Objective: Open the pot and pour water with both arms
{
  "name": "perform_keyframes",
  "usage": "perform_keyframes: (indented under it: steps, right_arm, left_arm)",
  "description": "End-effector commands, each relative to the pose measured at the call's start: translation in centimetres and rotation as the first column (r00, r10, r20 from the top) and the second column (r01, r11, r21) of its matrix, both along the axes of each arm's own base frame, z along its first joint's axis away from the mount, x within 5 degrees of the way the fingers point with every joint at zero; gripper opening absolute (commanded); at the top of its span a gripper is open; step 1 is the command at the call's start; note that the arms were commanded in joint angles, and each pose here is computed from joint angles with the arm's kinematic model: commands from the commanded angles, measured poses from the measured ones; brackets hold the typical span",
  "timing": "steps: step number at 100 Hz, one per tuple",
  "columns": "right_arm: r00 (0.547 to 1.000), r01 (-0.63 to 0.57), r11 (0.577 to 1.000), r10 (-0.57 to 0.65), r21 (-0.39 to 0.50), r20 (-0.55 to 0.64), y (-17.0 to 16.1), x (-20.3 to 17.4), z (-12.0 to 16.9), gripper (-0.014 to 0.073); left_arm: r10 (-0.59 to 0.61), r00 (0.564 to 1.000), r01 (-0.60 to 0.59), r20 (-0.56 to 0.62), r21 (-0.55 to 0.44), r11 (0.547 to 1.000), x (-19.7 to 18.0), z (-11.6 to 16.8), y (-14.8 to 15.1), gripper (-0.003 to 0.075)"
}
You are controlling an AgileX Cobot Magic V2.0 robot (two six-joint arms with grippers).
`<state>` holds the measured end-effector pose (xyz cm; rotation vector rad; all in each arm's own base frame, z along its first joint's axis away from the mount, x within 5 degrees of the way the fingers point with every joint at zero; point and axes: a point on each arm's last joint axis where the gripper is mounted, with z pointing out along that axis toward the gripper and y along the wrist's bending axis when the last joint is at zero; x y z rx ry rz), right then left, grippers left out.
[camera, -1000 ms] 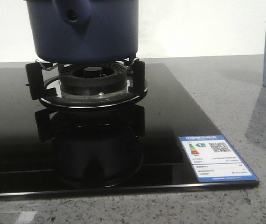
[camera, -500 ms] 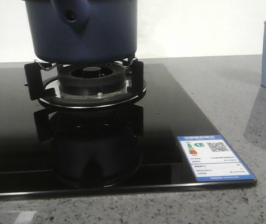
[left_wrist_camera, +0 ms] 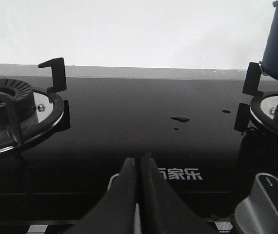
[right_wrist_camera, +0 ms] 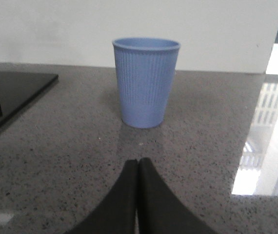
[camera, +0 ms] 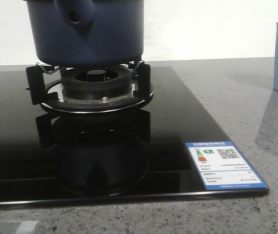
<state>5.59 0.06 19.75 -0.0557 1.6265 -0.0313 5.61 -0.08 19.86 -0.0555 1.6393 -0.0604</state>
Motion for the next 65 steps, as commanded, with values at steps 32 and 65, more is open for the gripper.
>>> perform_keyframes:
  steps: [32,65]
  right_arm:
    - [1.0,0.005,1.0,-0.005,-0.009,0.017,-0.03,-0.03,-0.56,-0.0062]
    - [1.0,0.005,1.0,-0.005,-0.009,0.017,-0.03,-0.03,-0.56,-0.0062]
  left_arm:
    - [0.006,0.996,-0.005,0.093,-0.018,1.0,-0.17,0.52,0.05,-0.002]
    - [0.006,0.996,-0.005,0.093,-0.018,1.0,-0.17,0.52,0.05,-0.002]
